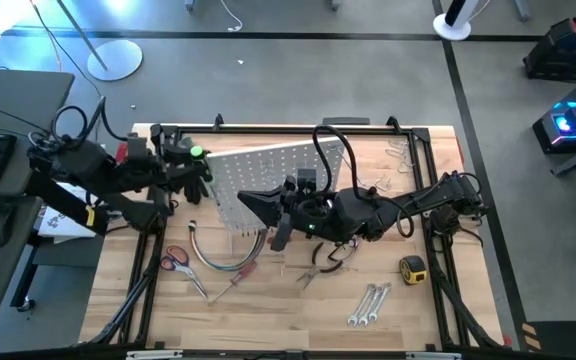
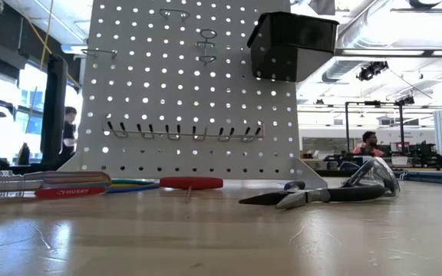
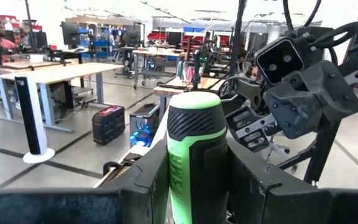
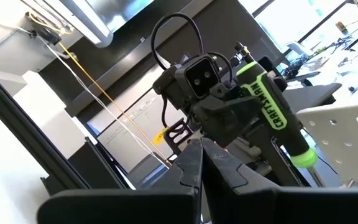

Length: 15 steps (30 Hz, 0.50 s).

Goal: Hang tools onto peg board
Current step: Hang the green screwdriver on the peg board

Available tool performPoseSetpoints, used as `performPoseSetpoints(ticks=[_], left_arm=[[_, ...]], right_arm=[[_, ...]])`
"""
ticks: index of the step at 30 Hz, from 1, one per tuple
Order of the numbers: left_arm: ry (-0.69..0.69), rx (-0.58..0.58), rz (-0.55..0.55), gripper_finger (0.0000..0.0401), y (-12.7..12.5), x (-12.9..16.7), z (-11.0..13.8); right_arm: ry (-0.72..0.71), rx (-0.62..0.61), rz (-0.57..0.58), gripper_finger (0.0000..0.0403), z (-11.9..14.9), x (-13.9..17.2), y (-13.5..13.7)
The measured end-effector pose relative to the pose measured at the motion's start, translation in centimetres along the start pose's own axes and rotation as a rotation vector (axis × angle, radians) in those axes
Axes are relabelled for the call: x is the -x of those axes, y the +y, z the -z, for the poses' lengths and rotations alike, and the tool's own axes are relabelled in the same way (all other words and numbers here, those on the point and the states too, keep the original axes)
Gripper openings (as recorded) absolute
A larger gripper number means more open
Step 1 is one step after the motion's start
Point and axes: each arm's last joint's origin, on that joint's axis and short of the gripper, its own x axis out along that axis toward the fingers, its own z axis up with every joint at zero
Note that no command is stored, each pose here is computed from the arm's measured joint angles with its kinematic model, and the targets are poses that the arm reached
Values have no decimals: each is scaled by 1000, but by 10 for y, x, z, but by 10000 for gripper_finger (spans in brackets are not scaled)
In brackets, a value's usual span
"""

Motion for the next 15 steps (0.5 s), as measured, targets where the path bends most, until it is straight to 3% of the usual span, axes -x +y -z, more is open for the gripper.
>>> performPoseSetpoints(ticks=[15], left_arm=[[9, -39, 4, 115, 1, 1, 1]], right_arm=[[-4, -6, 4, 0, -1, -1, -2]])
